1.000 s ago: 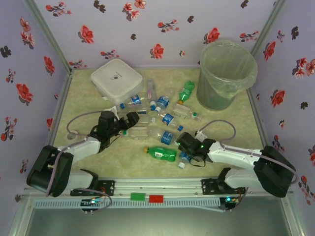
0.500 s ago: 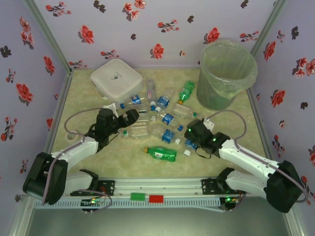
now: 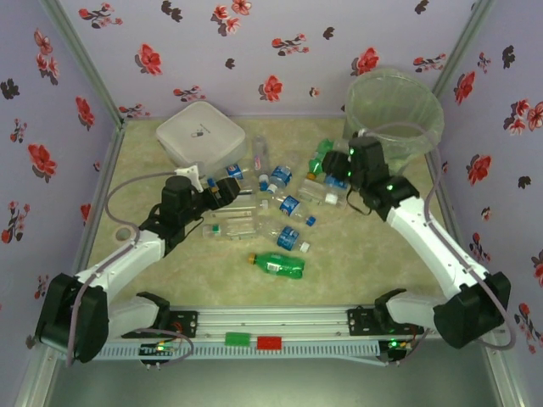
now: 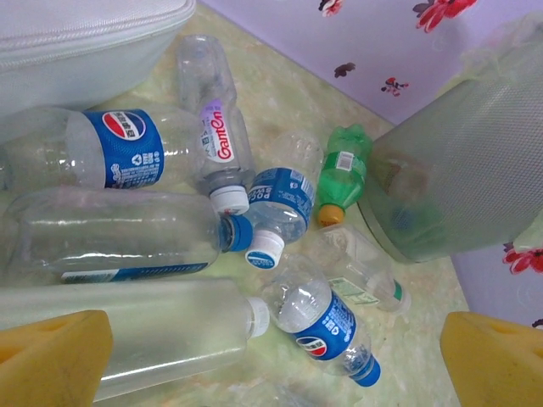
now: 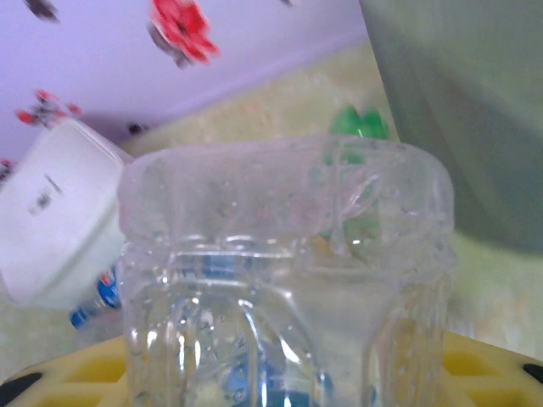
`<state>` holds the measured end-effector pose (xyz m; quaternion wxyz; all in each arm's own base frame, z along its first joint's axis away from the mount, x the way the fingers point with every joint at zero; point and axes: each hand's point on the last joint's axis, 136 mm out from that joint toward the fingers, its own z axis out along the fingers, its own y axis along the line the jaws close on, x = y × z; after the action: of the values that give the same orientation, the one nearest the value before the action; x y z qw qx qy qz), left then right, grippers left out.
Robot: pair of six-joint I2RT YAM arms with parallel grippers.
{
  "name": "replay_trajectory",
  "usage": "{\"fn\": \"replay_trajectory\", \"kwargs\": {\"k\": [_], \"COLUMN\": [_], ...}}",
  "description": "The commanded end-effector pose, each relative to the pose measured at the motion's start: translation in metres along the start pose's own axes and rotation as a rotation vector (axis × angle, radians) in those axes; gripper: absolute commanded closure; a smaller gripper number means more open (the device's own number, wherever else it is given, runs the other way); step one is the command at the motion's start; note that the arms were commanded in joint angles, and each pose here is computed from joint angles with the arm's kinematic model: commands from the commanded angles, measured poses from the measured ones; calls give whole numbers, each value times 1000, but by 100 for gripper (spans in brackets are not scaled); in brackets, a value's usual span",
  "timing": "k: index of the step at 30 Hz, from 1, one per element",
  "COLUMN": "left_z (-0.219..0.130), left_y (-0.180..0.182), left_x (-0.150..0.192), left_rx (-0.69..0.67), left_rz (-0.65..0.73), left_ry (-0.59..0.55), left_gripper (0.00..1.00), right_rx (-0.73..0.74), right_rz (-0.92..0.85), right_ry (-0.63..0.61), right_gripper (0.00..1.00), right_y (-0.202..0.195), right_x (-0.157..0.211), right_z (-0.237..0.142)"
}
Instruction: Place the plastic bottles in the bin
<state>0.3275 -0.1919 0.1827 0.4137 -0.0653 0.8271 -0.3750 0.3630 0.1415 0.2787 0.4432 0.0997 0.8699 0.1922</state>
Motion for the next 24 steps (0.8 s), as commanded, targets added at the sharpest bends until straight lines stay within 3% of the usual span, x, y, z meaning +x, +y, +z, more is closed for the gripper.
{"fn": "replay_trajectory", "kwargs": {"k": [1,7,11,18,24], "left_z": [4,7,4,-3,-3], "left_y": [1,-4,-4,1,-1], "left_x": [11,19,24,35,34], "left_rx": [14,36,38,25,21], "left_rz": [-22,-18,-22,-12,0], "left_ry": [38,82,89,114,127], "left_gripper": [0,0,0,0,0], "right_rx": [-72,-88,-9,162,224], "right_rz": [-96,-49,13,149,158], "right_ry": [-98,-287,-355,-415,-340], "right_gripper": [58,58,58,58,56], "right_y": [20,14,-19,-99,-124], "right_x": [-57,-152,-194,-222,-208], "right_z": [-9,-10,2,35,73]}}
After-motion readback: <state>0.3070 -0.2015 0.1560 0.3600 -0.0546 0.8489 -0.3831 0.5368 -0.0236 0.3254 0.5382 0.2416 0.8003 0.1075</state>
